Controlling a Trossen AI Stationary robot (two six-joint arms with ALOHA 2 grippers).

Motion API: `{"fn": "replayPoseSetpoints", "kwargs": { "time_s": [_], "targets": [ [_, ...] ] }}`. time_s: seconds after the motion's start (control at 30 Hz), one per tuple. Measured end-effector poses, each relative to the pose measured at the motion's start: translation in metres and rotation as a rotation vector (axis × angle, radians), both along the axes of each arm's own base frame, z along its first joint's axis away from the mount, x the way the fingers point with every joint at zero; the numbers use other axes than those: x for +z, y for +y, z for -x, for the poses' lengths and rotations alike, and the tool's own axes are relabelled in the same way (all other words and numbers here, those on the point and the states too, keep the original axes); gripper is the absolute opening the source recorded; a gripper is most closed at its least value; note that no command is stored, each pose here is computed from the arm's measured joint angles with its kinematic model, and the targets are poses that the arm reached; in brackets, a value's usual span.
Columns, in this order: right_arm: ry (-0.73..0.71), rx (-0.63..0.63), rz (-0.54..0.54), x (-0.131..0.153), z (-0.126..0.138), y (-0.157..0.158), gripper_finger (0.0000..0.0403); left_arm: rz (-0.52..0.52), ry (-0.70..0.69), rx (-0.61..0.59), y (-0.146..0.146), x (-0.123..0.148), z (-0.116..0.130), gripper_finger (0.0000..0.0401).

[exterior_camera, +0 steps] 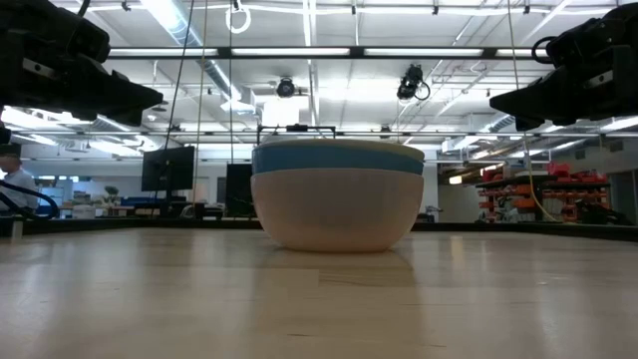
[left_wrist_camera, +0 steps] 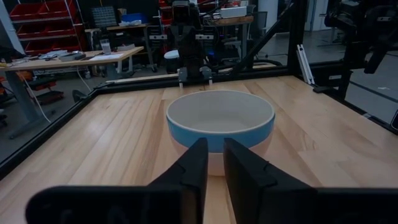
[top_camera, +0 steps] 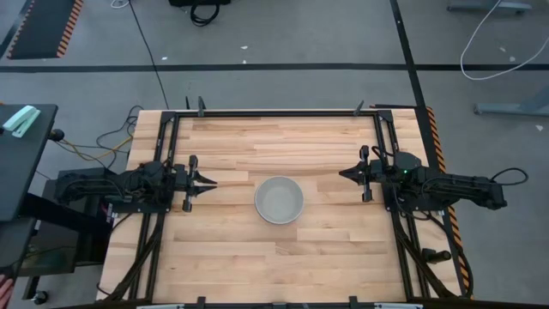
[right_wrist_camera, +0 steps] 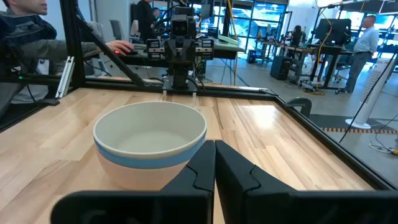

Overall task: Nest bowls inside each other
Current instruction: Return to home position

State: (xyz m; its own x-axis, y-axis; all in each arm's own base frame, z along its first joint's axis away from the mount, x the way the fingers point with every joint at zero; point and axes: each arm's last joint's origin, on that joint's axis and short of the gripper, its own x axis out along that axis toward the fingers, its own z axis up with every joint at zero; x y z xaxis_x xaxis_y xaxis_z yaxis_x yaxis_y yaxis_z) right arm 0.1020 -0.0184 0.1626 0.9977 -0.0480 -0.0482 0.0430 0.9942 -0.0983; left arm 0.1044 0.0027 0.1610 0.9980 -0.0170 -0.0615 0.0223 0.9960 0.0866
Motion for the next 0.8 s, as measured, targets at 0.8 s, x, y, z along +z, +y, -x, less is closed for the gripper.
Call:
{"fn": "replayPoseSetpoints", "kwargs": {
  "time_s": [0.8],
  "targets": [
    [0.0, 0.0, 0.0, 0.0, 0.0, 0.0, 0.0018, 0.0, 0.0, 0.0, 0.0, 0.0, 0.0, 0.0057]
  ]
}}
